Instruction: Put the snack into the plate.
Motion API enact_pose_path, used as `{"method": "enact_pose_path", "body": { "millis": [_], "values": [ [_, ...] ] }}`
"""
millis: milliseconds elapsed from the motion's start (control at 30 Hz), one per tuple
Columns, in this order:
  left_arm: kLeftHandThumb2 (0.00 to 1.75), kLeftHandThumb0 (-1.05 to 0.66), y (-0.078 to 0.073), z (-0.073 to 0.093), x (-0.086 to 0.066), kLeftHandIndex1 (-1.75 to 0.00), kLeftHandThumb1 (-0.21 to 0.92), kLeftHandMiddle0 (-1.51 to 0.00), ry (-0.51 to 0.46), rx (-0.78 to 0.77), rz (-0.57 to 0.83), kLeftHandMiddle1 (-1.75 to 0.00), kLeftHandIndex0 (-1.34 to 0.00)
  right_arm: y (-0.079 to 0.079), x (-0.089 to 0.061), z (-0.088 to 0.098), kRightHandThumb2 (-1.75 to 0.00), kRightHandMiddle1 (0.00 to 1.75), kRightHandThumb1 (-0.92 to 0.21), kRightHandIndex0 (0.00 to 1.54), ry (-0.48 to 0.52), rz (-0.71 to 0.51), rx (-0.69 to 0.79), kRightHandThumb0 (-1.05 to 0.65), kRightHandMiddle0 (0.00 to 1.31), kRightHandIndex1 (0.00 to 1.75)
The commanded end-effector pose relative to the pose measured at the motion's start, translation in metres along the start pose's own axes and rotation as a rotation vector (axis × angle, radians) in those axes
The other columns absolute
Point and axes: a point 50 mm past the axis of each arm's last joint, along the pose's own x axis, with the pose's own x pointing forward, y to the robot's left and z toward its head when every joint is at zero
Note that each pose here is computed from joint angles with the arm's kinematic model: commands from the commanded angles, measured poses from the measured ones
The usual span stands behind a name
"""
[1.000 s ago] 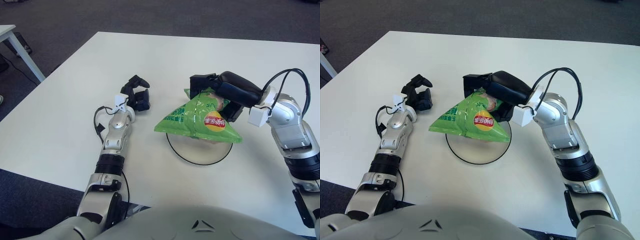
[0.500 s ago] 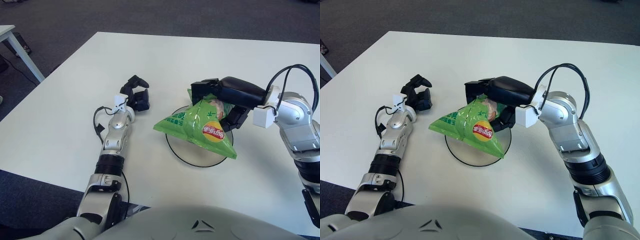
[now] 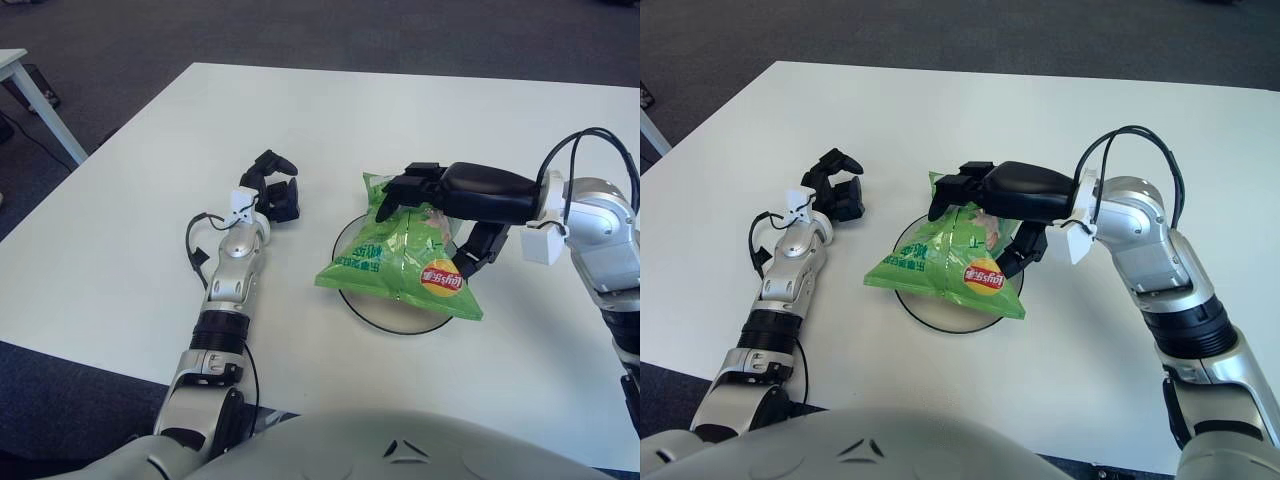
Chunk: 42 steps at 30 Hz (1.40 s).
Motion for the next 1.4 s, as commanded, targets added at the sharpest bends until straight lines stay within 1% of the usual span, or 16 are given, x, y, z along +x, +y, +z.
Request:
{"method": "enact_pose_path", "body": {
  "millis": [0, 67, 133, 200, 300, 400, 533, 633, 767, 900, 1033, 1133, 1200, 1300, 1367],
  "values": [
    [1.36, -0.5, 0.001, -0.044, -0.024, -1.75, 0.28, -1.14, 0.187, -0.029, 0.017, -1.75, -0.65, -0.008, -0.004, 0.0, -0.41, 0.35, -0.75, 0.0, -0.012, 0.027, -0.093, -0.8, 0.0, 0.01],
    [1.36, -0.49, 0.002, -0.045, -0.024, -1.75, 0.28, -1.13, 0.187, -0.027, 0.016, -1.75, -0.64, -0.011, -0.006, 0.001, -0.36, 0.28, -0.79, 0.0, -0.02, 0.04, -0.126, -0.83, 0.0, 0.0],
    [1.36, -0.49, 0.002, -0.045, -0.024, -1.75, 0.28, -1.12, 0.189, -0.024, 0.016, -1.75, -0.64, -0.012, -0.006, 0.001, -0.33, 0.28, -0.81, 0.0, -0.027, 0.05, -0.15, -0.85, 0.0, 0.0],
    [1.35, -0.49, 0.002, -0.045, -0.023, -1.75, 0.28, -1.11, 0.194, -0.019, 0.019, -1.75, -0.64, -0.013, -0.007, 0.0, -0.29, 0.22, -0.84, 0.0, -0.04, 0.062, -0.17, -0.87, 0.0, 0.0],
    [1.35, -0.49, 0.002, -0.046, -0.023, -1.75, 0.29, -1.1, 0.198, -0.018, 0.023, -1.75, -0.64, -0.015, -0.008, 0.0, -0.24, 0.15, -0.87, 0.0, -0.052, 0.065, -0.167, -0.9, 0.0, 0.0],
    [1.35, -0.49, 0.002, -0.047, -0.023, -1.75, 0.29, -1.1, 0.197, -0.028, 0.018, -1.75, -0.64, -0.02, -0.013, -0.003, -0.21, 0.12, -0.87, 0.0, -0.038, 0.066, -0.145, -0.91, 0.0, 0.0],
    [1.35, -0.49, 0.002, -0.049, -0.023, -1.75, 0.29, -1.13, 0.194, -0.049, 0.01, -1.75, -0.64, -0.029, -0.02, -0.005, -0.18, 0.17, -0.83, 0.0, -0.016, 0.069, -0.118, -0.89, 0.0, 0.0],
    [1.34, -0.49, 0.002, -0.048, -0.023, -1.75, 0.29, -1.14, 0.187, -0.06, 0.007, -1.75, -0.63, -0.035, -0.023, -0.004, -0.16, 0.25, -0.8, 0.0, 0.0, 0.07, -0.105, -0.86, 0.0, 0.0],
    [1.33, -0.49, 0.002, -0.045, -0.022, -1.75, 0.3, -1.16, 0.171, -0.072, 0.001, -1.75, -0.62, -0.044, -0.029, -0.003, -0.17, 0.33, -0.78, 0.0, 0.041, 0.061, -0.094, -0.84, 0.0, 0.0],
    [1.32, -0.48, 0.002, -0.046, -0.022, -1.75, 0.31, -1.2, 0.166, -0.065, -0.016, -1.75, -0.62, -0.062, -0.042, -0.006, -0.19, 0.4, -0.79, 0.0, 0.07, 0.035, -0.032, -0.82, 0.0, 0.0],
    [1.33, -0.49, 0.002, -0.046, -0.021, -1.75, 0.3, -1.22, 0.166, -0.052, -0.025, -1.75, -0.62, -0.065, -0.048, -0.012, -0.22, 0.45, -0.81, 0.02, 0.066, 0.012, 0.066, -0.82, 0.0, 0.01],
    [1.33, -0.49, 0.002, -0.046, -0.021, -1.75, 0.3, -1.23, 0.165, -0.049, -0.028, -1.75, -0.63, -0.066, -0.052, -0.015, -0.23, 0.47, -0.81, 0.04, 0.068, -0.01, 0.1, -0.84, 0.0, 0.02],
    [1.33, -0.49, 0.003, -0.046, -0.021, -1.75, 0.3, -1.23, 0.165, -0.048, -0.032, -1.75, -0.63, -0.068, -0.057, -0.019, -0.24, 0.48, -0.81, 0.06, 0.093, -0.009, 0.146, -0.85, 0.0, 0.02],
    [1.33, -0.49, 0.003, -0.047, -0.02, -1.75, 0.3, -1.24, 0.165, -0.048, -0.034, -1.75, -0.63, -0.07, -0.059, -0.021, -0.24, 0.5, -0.79, 0.08, 0.123, -0.002, 0.19, -0.83, 0.0, 0.03],
    [1.33, -0.49, 0.003, -0.047, -0.02, -1.75, 0.3, -1.24, 0.163, -0.05, -0.034, -1.75, -0.63, -0.07, -0.061, -0.024, -0.24, 0.51, -0.77, 0.09, 0.168, -0.002, 0.236, -0.82, 0.0, 0.03]
  ]
}}
